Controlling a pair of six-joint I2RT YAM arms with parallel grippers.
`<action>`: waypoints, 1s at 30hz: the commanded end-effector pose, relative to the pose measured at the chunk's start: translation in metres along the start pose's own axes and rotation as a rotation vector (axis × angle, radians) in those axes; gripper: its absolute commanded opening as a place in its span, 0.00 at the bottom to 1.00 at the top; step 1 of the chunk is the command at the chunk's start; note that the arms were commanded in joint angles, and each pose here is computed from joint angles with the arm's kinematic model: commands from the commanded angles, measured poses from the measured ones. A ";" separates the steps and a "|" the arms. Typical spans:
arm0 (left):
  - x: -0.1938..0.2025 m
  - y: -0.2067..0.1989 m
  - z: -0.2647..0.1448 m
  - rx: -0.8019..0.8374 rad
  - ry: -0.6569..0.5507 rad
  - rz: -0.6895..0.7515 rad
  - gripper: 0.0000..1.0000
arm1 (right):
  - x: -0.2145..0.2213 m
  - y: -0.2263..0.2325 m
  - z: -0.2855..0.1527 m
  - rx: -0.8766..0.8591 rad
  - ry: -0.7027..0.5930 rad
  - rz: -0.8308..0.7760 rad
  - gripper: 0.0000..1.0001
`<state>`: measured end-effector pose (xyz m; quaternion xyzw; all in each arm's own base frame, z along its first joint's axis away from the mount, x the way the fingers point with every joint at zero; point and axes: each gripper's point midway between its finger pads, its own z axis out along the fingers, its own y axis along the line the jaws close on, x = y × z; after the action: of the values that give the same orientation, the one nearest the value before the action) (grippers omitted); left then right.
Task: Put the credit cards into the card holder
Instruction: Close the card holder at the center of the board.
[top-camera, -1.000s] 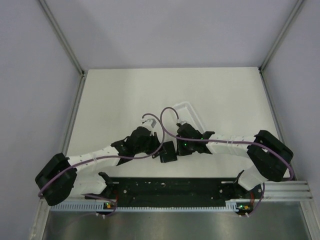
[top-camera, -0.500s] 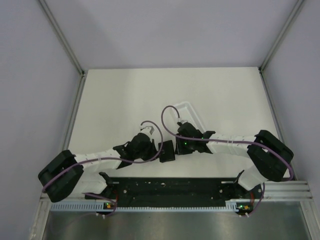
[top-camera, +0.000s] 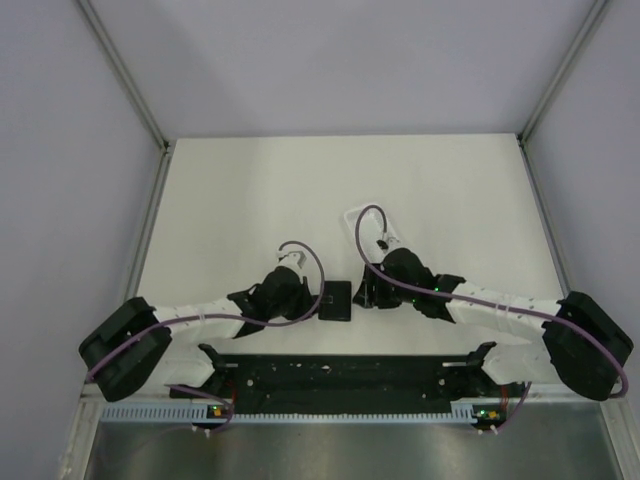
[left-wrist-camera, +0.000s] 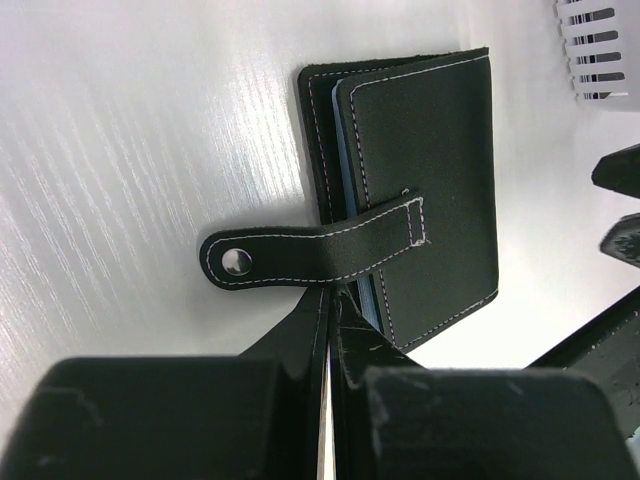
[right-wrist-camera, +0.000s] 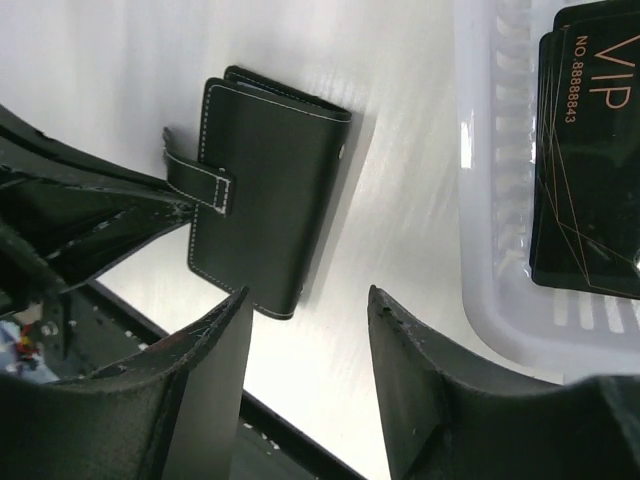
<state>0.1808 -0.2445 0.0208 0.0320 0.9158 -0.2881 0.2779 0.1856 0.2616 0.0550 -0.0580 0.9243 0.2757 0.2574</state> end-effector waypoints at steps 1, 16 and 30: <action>0.008 0.013 0.002 -0.042 0.017 0.001 0.00 | -0.022 0.024 -0.007 -0.181 -0.084 0.087 0.51; -0.054 -0.062 -0.048 0.209 -0.153 0.086 0.00 | -0.015 0.023 0.000 -0.200 -0.058 0.113 0.51; -0.056 -0.041 -0.007 0.073 -0.075 0.122 0.00 | -0.013 0.019 -0.001 -0.187 -0.054 0.117 0.51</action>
<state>0.1961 -0.2623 0.0607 0.0833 0.9017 -0.3020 0.2980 0.1888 0.2760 0.0692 -0.0231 0.8937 0.3698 0.2530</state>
